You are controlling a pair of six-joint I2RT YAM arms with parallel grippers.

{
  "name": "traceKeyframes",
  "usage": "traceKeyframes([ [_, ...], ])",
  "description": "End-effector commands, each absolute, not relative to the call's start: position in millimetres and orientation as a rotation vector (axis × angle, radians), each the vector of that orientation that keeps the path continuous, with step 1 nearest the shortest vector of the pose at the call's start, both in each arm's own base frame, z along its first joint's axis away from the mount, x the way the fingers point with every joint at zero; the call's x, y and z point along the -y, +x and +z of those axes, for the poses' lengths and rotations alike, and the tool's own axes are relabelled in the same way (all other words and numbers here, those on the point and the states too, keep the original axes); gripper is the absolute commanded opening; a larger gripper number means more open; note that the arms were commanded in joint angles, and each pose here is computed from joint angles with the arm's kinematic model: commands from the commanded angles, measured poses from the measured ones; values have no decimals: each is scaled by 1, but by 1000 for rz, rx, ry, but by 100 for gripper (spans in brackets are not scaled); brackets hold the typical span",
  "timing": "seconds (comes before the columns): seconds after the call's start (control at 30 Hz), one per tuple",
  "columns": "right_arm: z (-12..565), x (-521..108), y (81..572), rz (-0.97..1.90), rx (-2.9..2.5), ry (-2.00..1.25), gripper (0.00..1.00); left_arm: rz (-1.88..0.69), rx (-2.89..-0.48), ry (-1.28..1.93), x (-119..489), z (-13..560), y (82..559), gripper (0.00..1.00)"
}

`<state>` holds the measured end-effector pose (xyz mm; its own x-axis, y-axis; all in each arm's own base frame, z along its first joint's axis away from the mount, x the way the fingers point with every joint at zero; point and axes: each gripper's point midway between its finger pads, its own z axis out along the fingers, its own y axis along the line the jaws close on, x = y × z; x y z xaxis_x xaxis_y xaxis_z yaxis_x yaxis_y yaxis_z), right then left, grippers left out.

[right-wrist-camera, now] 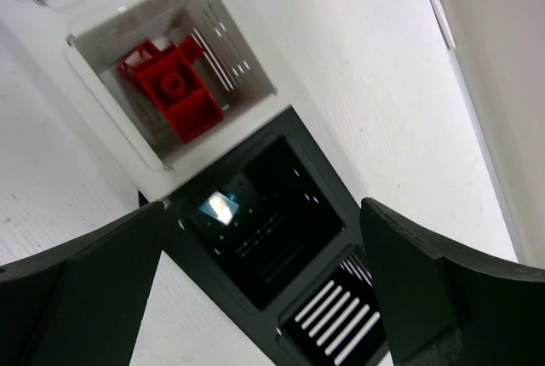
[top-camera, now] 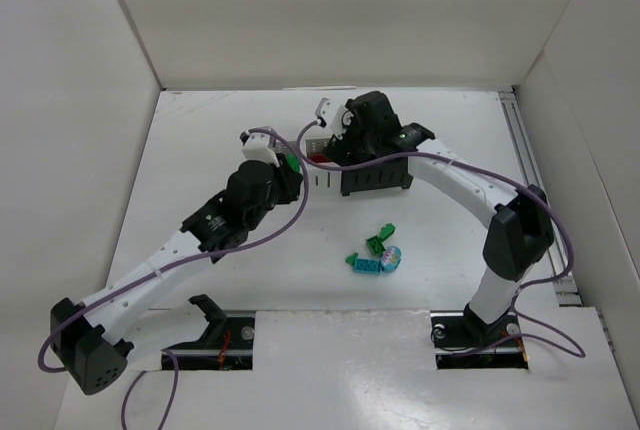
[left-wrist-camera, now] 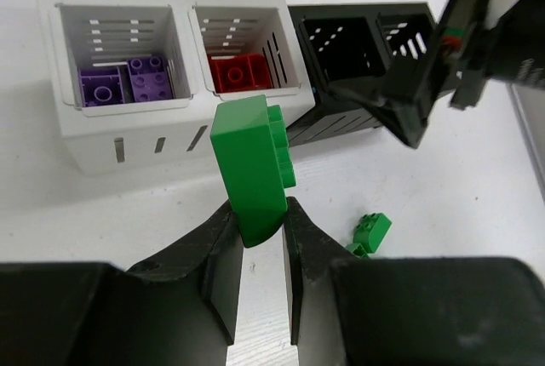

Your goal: Sort the legos into containers by color

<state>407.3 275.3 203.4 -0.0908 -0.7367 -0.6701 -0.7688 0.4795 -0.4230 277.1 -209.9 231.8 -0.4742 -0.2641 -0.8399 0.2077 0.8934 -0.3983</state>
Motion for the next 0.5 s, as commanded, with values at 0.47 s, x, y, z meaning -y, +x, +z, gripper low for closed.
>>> traceKeyframes([
  [0.47, 228, -328, 400, 146, -1684, -1310, 100, -539, -1932, -166, 179, 247, 264, 0],
])
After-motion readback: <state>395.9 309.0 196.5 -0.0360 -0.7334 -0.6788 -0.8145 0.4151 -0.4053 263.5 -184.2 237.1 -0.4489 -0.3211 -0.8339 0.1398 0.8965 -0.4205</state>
